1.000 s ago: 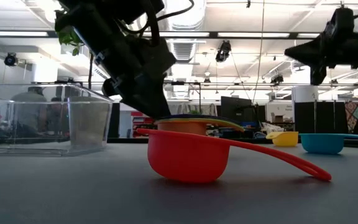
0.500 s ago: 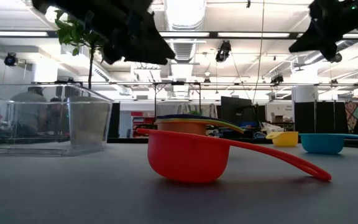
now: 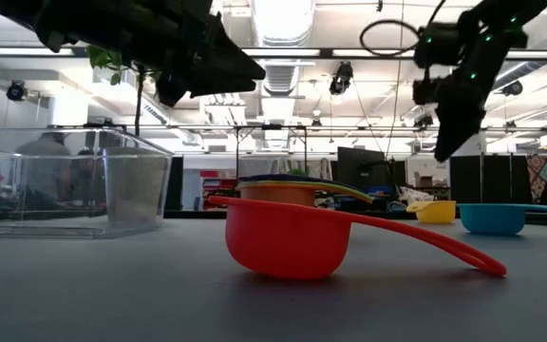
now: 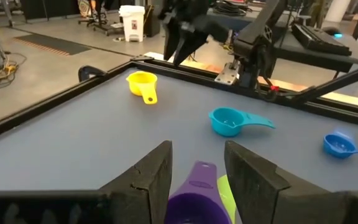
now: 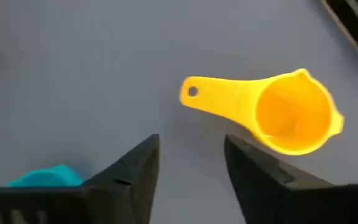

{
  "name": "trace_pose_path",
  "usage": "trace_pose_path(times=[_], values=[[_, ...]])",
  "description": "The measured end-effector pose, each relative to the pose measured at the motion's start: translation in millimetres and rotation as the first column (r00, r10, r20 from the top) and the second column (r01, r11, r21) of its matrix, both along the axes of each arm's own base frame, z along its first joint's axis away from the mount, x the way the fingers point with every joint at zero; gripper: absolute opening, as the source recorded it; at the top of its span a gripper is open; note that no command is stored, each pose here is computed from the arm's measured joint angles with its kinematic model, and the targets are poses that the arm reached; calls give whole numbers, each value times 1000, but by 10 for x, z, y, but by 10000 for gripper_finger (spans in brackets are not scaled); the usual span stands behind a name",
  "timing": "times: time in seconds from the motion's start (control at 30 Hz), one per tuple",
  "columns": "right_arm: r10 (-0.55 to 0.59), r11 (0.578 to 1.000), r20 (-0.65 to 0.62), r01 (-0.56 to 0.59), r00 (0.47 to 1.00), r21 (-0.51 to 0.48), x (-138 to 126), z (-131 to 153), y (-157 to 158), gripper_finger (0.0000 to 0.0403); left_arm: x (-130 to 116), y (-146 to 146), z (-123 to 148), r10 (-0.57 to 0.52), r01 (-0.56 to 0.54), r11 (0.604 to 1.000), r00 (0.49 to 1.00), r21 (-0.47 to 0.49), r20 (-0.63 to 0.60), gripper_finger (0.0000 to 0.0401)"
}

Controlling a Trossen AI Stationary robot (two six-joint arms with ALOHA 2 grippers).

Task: Nest measuring cups in basket
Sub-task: Stack the yellow measuring cup on top of the purple measuring cup

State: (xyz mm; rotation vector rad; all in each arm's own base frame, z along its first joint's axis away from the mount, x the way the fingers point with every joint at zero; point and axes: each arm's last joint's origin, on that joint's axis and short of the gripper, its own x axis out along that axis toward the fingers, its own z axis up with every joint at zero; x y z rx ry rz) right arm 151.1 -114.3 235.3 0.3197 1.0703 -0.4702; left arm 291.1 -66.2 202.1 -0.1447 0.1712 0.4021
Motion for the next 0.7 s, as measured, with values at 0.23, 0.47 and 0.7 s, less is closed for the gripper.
trace_pose_path(times=[0.23,0.47,0.7], values=[[18,1000,-155,-17,988,2,164,-290,-175,212,7,-10,1,-40,40,999,999,8,-12,129],[82,994,-293,-99,953,-43,223,-472,-286,203,0,-10,-13,-48,48,999,999,8,-18,129],[68,985,-367,-122,928,-124,223,-499,-349,194,0,-10,-16,-48,48,999,999,8,-20,129]])
